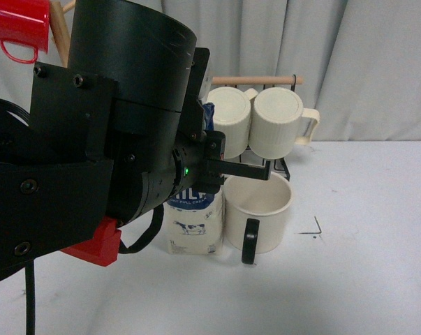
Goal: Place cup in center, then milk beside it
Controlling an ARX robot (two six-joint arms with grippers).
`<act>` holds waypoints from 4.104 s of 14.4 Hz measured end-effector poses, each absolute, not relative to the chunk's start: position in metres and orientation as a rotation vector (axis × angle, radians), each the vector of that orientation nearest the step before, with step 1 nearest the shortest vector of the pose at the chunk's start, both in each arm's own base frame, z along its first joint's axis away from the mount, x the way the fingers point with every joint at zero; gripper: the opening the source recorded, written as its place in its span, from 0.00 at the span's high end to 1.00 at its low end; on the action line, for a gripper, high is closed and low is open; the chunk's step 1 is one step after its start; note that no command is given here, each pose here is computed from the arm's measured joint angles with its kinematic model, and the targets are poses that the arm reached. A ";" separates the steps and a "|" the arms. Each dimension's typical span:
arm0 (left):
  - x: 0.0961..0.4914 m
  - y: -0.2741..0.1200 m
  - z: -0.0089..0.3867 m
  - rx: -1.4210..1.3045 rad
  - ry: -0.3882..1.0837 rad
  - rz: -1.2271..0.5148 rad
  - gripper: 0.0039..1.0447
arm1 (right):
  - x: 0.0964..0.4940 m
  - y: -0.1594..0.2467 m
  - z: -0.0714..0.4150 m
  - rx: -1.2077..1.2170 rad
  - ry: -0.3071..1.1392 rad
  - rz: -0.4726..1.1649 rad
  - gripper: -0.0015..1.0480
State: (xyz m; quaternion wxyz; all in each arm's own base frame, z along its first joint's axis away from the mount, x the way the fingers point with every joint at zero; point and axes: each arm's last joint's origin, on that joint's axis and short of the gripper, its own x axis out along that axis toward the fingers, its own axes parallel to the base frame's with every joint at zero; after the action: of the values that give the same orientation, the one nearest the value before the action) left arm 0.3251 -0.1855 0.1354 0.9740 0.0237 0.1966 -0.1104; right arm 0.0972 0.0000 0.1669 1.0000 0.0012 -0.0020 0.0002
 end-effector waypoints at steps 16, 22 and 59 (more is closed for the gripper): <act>0.211 -0.061 0.187 -0.009 0.024 0.007 0.65 | 0.097 0.000 0.167 0.002 -0.004 0.000 0.06; 0.160 -0.018 0.175 -0.014 0.010 0.004 0.99 | 0.097 0.000 0.167 0.002 -0.004 0.000 0.06; 0.098 0.000 0.166 -0.015 0.001 -0.002 0.10 | 0.097 0.000 0.167 0.002 -0.004 0.000 0.06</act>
State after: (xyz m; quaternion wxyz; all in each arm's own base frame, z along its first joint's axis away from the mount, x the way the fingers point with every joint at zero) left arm 0.0975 -0.0002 0.1664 1.0000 -0.0073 0.0003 -0.0008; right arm 0.0972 0.0000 0.1669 1.0000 0.0012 -0.0022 0.0000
